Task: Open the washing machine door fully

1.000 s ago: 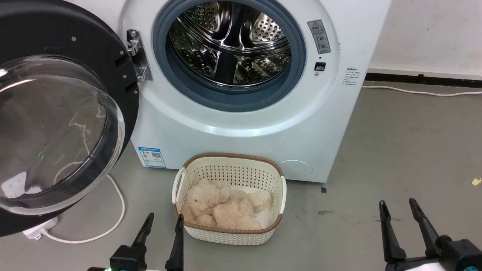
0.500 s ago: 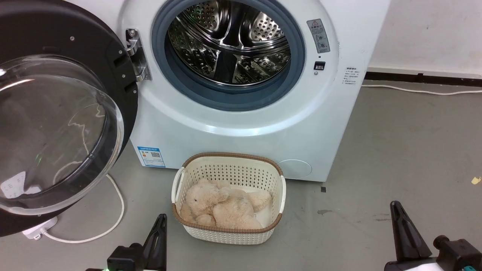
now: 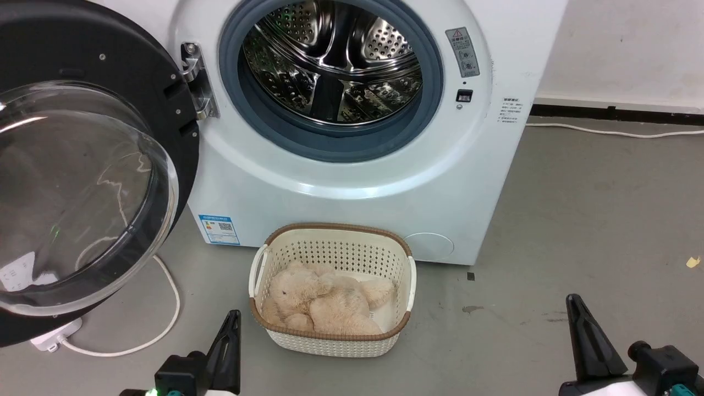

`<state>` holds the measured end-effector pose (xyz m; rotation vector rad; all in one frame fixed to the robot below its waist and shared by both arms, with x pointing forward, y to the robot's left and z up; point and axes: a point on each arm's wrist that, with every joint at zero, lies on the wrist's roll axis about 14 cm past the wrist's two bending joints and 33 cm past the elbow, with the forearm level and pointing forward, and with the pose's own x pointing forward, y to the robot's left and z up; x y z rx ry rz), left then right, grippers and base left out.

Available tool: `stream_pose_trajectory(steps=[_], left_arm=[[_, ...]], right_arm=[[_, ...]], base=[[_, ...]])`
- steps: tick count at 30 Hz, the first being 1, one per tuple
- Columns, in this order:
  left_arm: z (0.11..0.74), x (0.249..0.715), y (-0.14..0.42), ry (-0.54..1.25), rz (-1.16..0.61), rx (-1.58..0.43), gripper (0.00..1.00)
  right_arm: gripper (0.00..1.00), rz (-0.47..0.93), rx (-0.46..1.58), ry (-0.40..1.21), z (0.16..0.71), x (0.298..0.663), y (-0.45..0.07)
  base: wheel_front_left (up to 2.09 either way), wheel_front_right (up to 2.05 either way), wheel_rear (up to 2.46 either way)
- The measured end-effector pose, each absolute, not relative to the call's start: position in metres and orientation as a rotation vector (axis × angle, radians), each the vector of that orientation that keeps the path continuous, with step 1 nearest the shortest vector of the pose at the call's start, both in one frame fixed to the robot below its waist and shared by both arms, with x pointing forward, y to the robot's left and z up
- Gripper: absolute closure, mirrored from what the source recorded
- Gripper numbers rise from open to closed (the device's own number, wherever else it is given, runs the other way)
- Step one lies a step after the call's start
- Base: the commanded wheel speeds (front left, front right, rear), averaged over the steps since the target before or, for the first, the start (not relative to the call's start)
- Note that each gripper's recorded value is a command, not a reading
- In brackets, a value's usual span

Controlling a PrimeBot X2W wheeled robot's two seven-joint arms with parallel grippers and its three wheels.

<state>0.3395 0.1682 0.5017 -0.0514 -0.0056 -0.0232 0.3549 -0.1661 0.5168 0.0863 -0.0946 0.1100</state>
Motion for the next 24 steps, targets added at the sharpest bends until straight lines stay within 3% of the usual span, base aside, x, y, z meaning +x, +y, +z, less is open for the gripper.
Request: stream_pose_trajectory(steps=[24], left_arm=[[0.5063, 0.3462, 0.1706, -0.006, -0.020, -0.031, 1.00]], right_arm=[[1.00, 0.117, 0.056, -0.061, 0.5156, 0.3569, -0.1645]], base=[[0.00, 0.00, 0.00]])
